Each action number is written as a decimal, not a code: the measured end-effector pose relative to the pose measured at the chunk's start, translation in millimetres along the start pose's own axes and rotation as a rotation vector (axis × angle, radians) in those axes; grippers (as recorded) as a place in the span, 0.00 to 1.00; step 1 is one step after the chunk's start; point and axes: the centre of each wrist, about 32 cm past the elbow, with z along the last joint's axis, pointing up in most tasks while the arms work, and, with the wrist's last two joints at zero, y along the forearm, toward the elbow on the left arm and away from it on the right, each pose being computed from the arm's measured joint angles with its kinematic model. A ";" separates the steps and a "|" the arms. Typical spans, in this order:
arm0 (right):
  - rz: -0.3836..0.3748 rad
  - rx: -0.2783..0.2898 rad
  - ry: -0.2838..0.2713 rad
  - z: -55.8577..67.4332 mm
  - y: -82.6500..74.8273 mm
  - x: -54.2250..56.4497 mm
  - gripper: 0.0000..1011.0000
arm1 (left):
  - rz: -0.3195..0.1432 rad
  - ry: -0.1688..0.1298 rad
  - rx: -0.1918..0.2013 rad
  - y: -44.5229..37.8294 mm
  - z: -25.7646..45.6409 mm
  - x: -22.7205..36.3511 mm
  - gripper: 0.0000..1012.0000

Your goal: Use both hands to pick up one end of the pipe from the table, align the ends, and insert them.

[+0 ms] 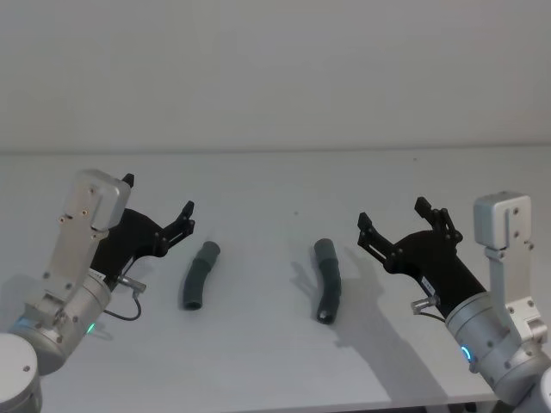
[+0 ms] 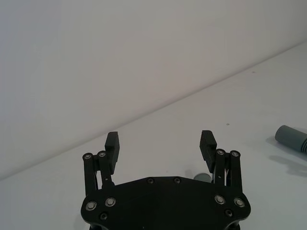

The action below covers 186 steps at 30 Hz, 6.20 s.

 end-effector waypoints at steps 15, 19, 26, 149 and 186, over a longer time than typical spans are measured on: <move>0.000 0.000 0.000 0.0 0.0 0.0 0.99 | 0.000 0.000 0.000 0.0 0.0 0.0 0.99; 0.000 0.000 0.000 0.0 0.0 0.0 0.99 | 0.000 0.000 0.000 0.0 0.0 0.0 0.99; 0.000 0.000 0.000 0.0 0.0 0.0 0.99 | 0.000 0.000 0.000 0.0 0.0 0.0 0.99; 0.050 -0.471 -0.050 10.8 57.0 -31.2 0.99 | 0.000 0.000 0.000 0.0 0.0 0.0 0.99; 0.057 -0.550 -0.061 3.1 72.1 -33.6 0.34 | 0.000 0.000 0.000 0.0 0.0 0.0 0.99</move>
